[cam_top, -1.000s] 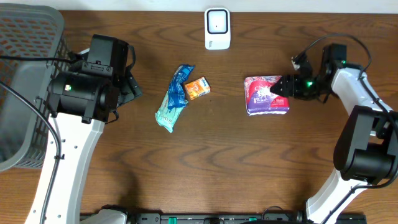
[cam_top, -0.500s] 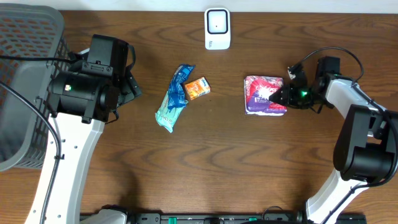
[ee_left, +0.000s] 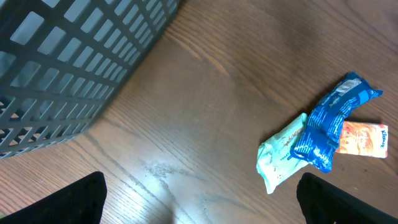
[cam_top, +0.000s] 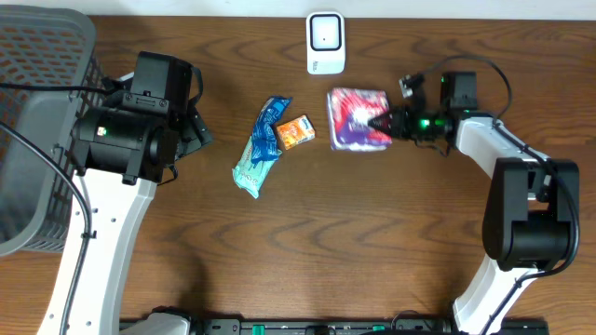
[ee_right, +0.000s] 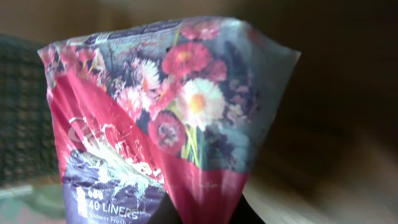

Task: Scan the item barcode
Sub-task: 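Regrasp the purple Carefree pack with the right gripper and lift it, then carry the Carefree pack to the far right and release it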

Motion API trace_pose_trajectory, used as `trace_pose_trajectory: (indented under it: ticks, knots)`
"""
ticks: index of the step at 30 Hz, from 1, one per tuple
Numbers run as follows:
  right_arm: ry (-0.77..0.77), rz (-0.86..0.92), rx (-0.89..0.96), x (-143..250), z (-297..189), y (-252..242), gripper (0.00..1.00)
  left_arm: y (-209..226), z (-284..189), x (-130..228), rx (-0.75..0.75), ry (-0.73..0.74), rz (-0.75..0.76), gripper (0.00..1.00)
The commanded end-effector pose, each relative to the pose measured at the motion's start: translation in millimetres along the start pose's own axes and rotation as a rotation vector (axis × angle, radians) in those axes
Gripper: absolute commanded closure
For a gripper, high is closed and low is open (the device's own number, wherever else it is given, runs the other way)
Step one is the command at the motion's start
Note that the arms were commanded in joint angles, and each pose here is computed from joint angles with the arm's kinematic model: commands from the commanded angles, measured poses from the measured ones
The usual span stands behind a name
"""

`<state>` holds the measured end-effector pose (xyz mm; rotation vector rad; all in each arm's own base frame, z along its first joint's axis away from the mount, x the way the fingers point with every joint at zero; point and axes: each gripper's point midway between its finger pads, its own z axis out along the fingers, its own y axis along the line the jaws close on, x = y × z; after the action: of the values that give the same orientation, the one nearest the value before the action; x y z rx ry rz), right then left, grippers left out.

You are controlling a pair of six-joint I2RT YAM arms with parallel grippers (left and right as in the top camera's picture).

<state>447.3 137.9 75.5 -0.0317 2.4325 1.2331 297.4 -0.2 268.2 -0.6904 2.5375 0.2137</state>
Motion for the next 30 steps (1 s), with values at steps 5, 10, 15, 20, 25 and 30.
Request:
trace_pose_trajectory:
  ticks: [5, 10, 15, 20, 25, 30]
  knots:
    - [-0.214, 0.076, -0.078, -84, 9, 72, 0.99, 3, -1, -3, -0.017, -0.013, 0.007, 0.02]
    - [-0.453, 0.103, 0.177, -120, 18, 65, 0.99, 3, -1, -3, -0.017, -0.013, 0.007, 0.02]
    - [-0.565, 0.045, 0.285, -129, 30, 81, 0.99, 3, -1, -3, -0.017, -0.013, 0.007, 0.02]
    - [-0.645, 0.023, 0.349, -148, 32, 80, 0.99, 3, -1, -3, -0.017, -0.013, 0.007, 0.02]
    - [-0.599, -0.031, 0.284, -167, 47, 81, 0.99, 3, -1, -3, -0.017, -0.013, 0.007, 0.02]
    - [-0.588, -0.133, 0.38, -187, 18, 72, 0.99, 3, -1, -3, -0.017, -0.013, 0.007, 0.02]
